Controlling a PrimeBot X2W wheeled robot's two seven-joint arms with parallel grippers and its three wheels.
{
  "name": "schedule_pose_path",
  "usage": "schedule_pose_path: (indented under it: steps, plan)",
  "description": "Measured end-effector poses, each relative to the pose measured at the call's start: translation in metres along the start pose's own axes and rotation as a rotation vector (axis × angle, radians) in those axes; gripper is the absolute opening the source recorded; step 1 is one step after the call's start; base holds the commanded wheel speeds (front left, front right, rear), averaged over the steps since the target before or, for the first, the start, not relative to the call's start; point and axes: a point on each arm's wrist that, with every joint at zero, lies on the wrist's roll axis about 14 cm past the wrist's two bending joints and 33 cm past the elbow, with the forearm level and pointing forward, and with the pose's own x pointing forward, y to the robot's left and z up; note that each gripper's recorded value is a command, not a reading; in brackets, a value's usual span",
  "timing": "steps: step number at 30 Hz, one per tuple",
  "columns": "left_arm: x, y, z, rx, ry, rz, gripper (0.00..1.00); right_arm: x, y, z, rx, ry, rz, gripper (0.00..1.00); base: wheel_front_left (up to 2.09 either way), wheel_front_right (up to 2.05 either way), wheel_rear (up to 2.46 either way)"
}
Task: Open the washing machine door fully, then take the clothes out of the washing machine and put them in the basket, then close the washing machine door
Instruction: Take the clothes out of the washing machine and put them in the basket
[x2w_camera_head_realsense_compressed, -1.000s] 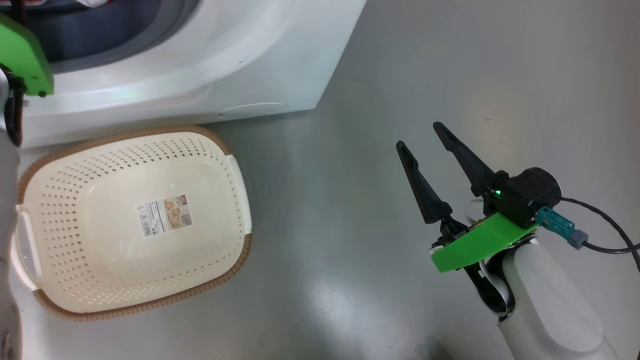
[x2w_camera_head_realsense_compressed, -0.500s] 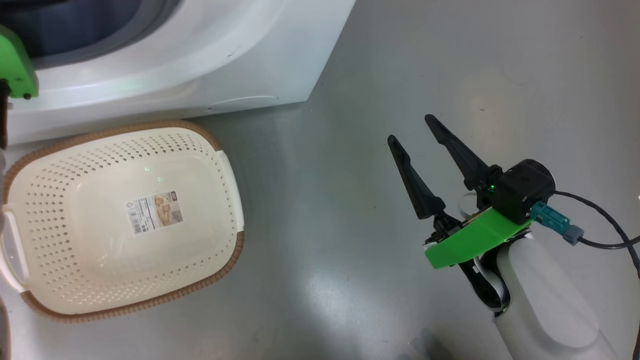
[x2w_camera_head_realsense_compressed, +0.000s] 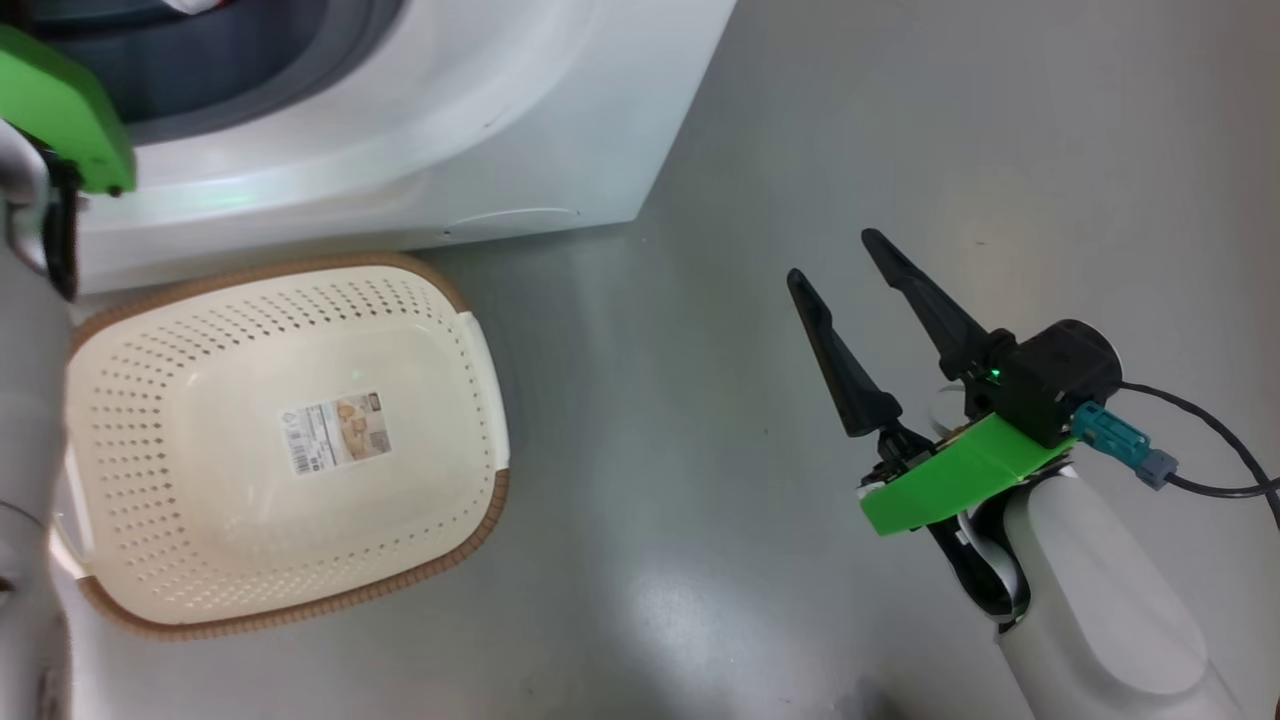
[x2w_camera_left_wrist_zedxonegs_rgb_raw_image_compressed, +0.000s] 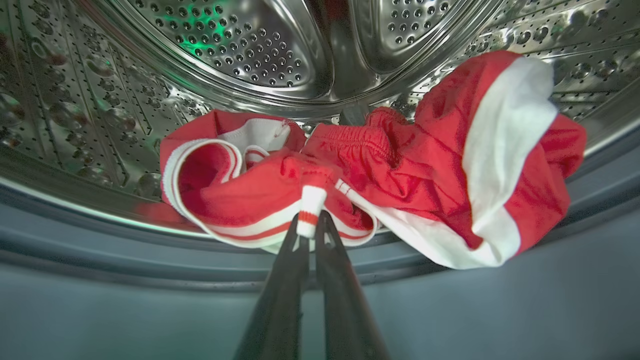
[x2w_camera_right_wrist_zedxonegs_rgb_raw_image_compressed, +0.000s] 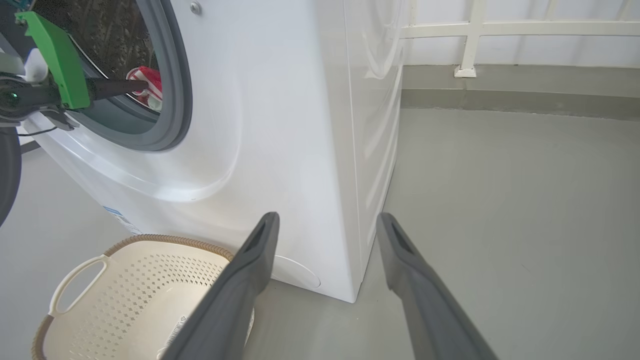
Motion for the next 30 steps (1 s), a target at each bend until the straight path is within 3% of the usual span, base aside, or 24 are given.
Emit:
schedule_pose_path:
  steps: [15,30]
  plan:
    - [-0.053,-0.005,0.027,-0.157,-0.165,0.0,0.0,-0.01,0.003,0.022,-0.013,-0.044,0.005,1.0,0.0,0.0,0.0]
    - [-0.127,0.006,0.034,-0.233,-0.31,0.046,0.0,-0.018,0.014,0.039,-0.007,-0.084,0.019,1.0,0.0,0.0,0.0]
